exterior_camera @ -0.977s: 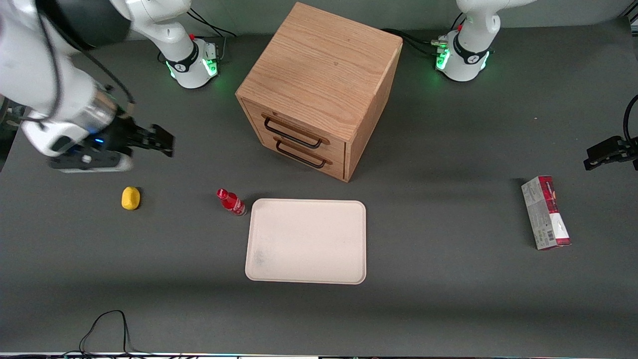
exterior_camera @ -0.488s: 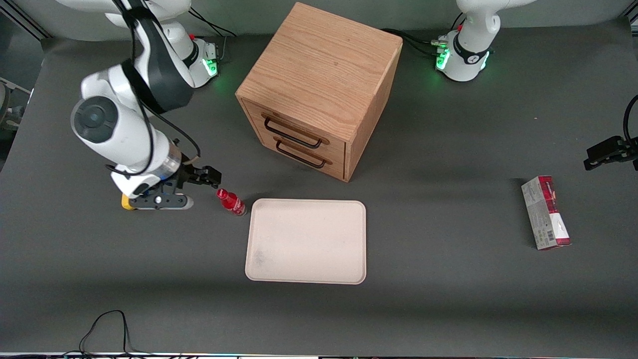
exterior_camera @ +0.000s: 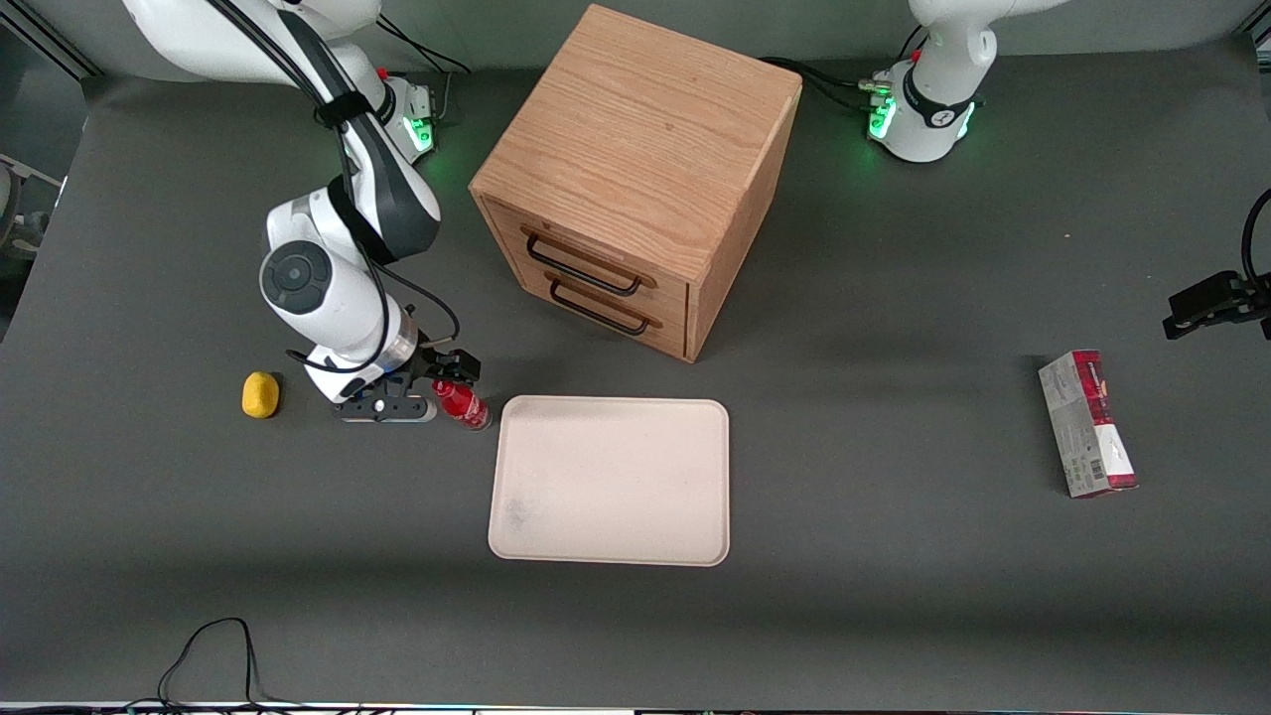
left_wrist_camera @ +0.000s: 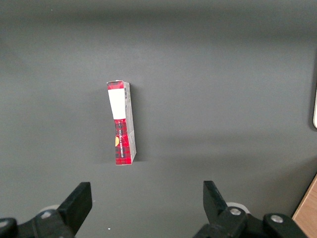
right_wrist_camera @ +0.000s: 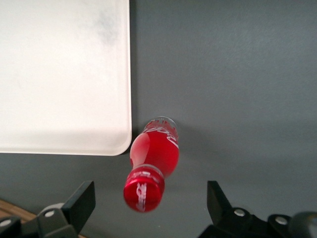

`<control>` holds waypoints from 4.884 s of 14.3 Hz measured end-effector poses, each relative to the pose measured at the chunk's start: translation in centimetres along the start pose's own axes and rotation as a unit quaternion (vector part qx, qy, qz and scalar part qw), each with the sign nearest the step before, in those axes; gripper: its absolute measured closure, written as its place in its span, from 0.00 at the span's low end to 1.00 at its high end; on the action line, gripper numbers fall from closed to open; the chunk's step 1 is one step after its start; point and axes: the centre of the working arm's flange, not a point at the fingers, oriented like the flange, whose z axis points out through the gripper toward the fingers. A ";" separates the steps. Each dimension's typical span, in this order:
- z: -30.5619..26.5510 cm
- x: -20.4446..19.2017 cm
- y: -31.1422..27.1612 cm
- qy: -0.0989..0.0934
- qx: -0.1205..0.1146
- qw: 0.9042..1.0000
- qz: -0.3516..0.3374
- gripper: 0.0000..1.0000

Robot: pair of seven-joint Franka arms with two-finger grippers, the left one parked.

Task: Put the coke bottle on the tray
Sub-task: 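Close the right gripper around the red bottle's body, then carry the red bottle over the white tray and lower it, then open the right gripper and lift away from the bottle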

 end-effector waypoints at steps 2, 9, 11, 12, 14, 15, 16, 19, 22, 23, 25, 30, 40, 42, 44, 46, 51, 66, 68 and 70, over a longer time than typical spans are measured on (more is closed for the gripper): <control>1.1 0.1 -0.1 -0.001 0.001 1.000 0.000 0.01; 1.4 0.4 -0.2 0.006 0.004 1.000 0.001 0.63; 1.4 0.4 -0.2 0.006 0.004 1.000 0.000 0.63; 1.2 0.5 -0.2 0.009 0.001 1.000 -0.003 0.63; -0.1 1.2 -0.4 0.014 -0.010 1.000 -0.013 0.63; -1.8 1.9 -0.5 0.010 -0.016 1.000 -0.014 0.63; -6.5 3.5 -0.9 0.005 -0.022 1.000 -0.011 0.63; -14.5 5.1 -1.4 -0.008 -0.029 1.000 -0.006 0.63; -20.9 6.9 -2.4 -0.013 -0.024 1.000 -0.014 0.63; -22.0 7.7 -3.1 -0.009 -0.016 1.000 -0.019 0.63; -21.9 9.4 -4.4 0.000 0.000 1.000 -0.027 0.63; -14.8 13.9 -7.9 0.045 0.037 0.997 -0.044 0.63; -1.8 16.0 -10.3 0.051 0.001 0.996 -0.078 0.63; -0.5 15.9 -10.5 0.048 -0.002 0.996 -0.081 0.63; 0.5 15.6 -10.5 0.041 -0.005 0.996 -0.083 0.63; 1.0 15.5 -10.6 0.039 -0.005 0.996 -0.084 0.63; -0.7 15.9 -10.3 0.053 -0.001 0.995 -0.082 0.19; -22.7 1.7 14.1 0.002 0.012 1.000 0.018 0.00; -23.7 -2.6 15.4 0.007 -0.010 1.000 0.010 0.00; -24.7 -4.7 16.1 0.012 -0.019 1.000 0.007 0.00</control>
